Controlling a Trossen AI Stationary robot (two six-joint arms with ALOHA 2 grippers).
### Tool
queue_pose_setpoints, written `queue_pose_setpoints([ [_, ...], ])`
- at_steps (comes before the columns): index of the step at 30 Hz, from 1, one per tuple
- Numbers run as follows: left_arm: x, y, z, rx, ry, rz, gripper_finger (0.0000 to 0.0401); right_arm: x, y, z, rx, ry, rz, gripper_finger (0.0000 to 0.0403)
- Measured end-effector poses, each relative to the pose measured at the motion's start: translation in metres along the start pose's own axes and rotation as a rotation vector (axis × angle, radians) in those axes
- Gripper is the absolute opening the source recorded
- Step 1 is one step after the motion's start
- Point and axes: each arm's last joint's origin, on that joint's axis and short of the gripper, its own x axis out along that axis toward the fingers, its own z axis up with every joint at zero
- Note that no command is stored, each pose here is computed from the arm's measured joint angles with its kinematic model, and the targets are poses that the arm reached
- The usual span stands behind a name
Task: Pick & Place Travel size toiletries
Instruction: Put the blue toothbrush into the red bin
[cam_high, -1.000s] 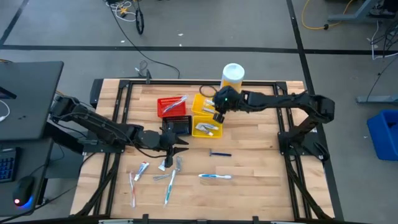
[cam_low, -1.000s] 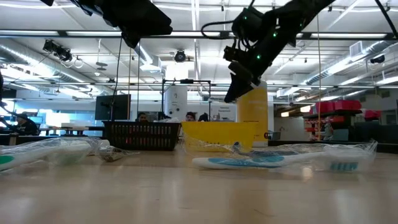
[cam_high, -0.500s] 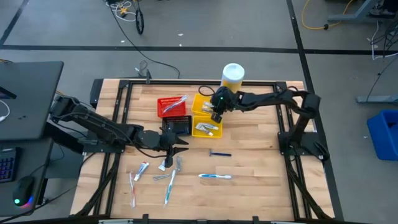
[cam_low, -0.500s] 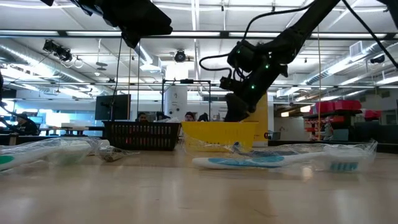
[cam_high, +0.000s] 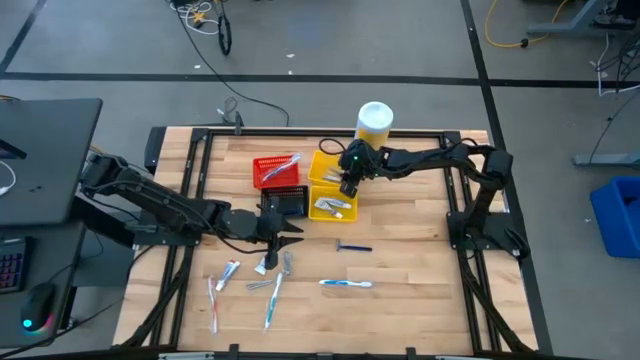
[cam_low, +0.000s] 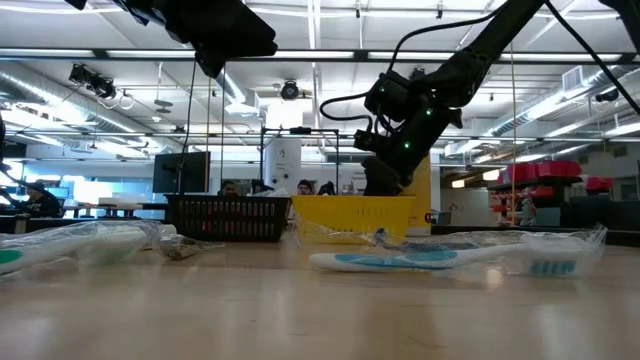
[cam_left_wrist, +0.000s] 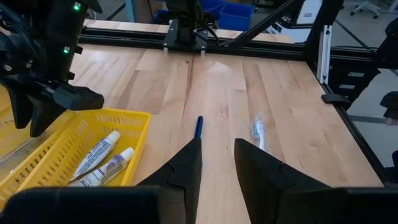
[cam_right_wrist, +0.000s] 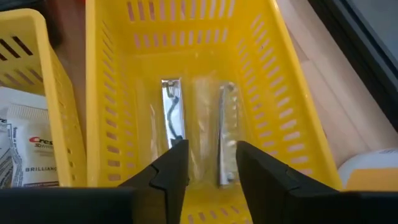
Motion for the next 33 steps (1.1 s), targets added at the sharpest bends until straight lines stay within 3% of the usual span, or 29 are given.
queue_pose_setpoints([
  [6,0.0,0.0,0.0,0.0,0.0,0.0,0.0103,-0.007,0.009,0.003,-0.072,-0.012,0.015,0.0178],
  [12,0.0,0.0,0.0,0.0,0.001,0.0,0.0103,-0.045,0.035,0.018,-0.146,-0.08,0.063,0.0196],
  [19,0.0,0.0,0.0,-0.001,0.002,0.0,0.0103,-0.091,0.079,0.011,-0.233,-0.03,0.116,0.0206],
  [28,0.0,0.0,0.0,-0.018,0.002,0.0,0.0103,-0.125,0.155,-0.013,-0.284,0.02,0.349,0.0187],
  [33,0.0,0.0,0.0,-0.018,0.001,0.0,0.0103,-0.137,0.193,-0.04,-0.297,0.057,0.469,0.0193],
])
